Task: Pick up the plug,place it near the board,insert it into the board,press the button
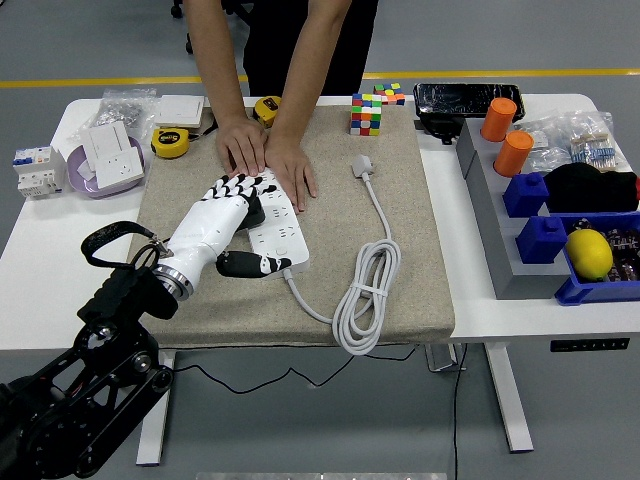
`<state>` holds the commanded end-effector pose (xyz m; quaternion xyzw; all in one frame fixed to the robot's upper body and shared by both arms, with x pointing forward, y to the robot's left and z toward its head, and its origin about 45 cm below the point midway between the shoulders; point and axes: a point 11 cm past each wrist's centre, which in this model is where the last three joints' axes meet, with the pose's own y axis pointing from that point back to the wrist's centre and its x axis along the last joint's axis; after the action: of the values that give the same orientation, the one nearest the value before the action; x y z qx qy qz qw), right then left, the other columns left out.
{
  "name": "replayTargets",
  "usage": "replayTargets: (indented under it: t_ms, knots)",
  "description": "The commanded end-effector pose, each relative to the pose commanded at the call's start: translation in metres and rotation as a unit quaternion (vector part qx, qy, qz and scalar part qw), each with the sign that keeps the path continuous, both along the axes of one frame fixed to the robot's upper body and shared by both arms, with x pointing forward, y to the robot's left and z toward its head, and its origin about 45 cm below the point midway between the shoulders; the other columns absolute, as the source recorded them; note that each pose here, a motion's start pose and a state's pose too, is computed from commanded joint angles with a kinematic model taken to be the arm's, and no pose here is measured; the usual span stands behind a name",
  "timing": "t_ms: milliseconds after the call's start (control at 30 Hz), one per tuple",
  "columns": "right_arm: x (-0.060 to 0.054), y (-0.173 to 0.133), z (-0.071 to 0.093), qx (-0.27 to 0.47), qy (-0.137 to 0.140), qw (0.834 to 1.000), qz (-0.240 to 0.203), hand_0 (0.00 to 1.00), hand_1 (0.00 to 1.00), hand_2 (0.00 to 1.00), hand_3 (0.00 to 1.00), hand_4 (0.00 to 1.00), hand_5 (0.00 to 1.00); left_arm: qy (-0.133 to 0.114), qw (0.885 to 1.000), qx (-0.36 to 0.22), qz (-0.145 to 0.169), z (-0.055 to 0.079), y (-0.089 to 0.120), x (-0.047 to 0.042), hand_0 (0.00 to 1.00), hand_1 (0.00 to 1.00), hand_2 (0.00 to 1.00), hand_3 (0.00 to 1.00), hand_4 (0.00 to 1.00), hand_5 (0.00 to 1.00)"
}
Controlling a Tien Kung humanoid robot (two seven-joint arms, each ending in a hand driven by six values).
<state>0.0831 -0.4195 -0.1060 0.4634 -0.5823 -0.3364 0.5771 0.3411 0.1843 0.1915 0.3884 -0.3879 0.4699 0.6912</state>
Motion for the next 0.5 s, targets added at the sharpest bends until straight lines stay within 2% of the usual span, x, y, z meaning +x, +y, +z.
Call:
replayTargets:
  t_ms: [133, 167, 333, 367, 500]
  knots:
    - [0.001, 0.0, 0.0, 0.0, -0.001, 1.0, 0.0, 0.622, 0.583, 0.615, 0.538, 0.875, 0.609, 0.015, 1.0, 0.013, -0.005, -0.008, -0.003, 0.0003, 0.506, 0.56, 0.548, 0.928, 0.984, 0.408]
    - [0.001, 0.0, 0.0, 0.0, -0.001, 1.0, 0.0, 0.622, 0.584, 0.615, 0.538, 0.874, 0.606, 0.017, 1.0, 0.015, -0.005, -0.009, -0.003, 0.0005, 0.265, 0.165, 0.248, 0.861, 0.946, 0.371]
    - [0.003, 0.0, 0.001, 0.0, -0.004, 1.0, 0.0, 0.622, 0.584, 0.615, 0.538, 0.874, 0.606, 0.035, 0.999, 0.022, -0.003, -0.023, -0.003, -0.0007, 0.265, 0.165, 0.248, 0.861, 0.946, 0.371]
    - [0.003, 0.0, 0.001, 0.0, -0.004, 1.0, -0.001, 0.623, 0.583, 0.615, 0.538, 0.874, 0.606, 0.04, 0.999, 0.023, -0.002, -0.026, -0.002, -0.0009, 0.176, 0.048, 0.142, 0.806, 0.803, 0.256]
    - [0.002, 0.0, 0.0, 0.0, -0.002, 1.0, -0.001, 0.623, 0.583, 0.615, 0.538, 0.874, 0.606, 0.063, 0.998, 0.031, 0.003, -0.038, 0.001, -0.001, 0.176, 0.048, 0.142, 0.806, 0.803, 0.256]
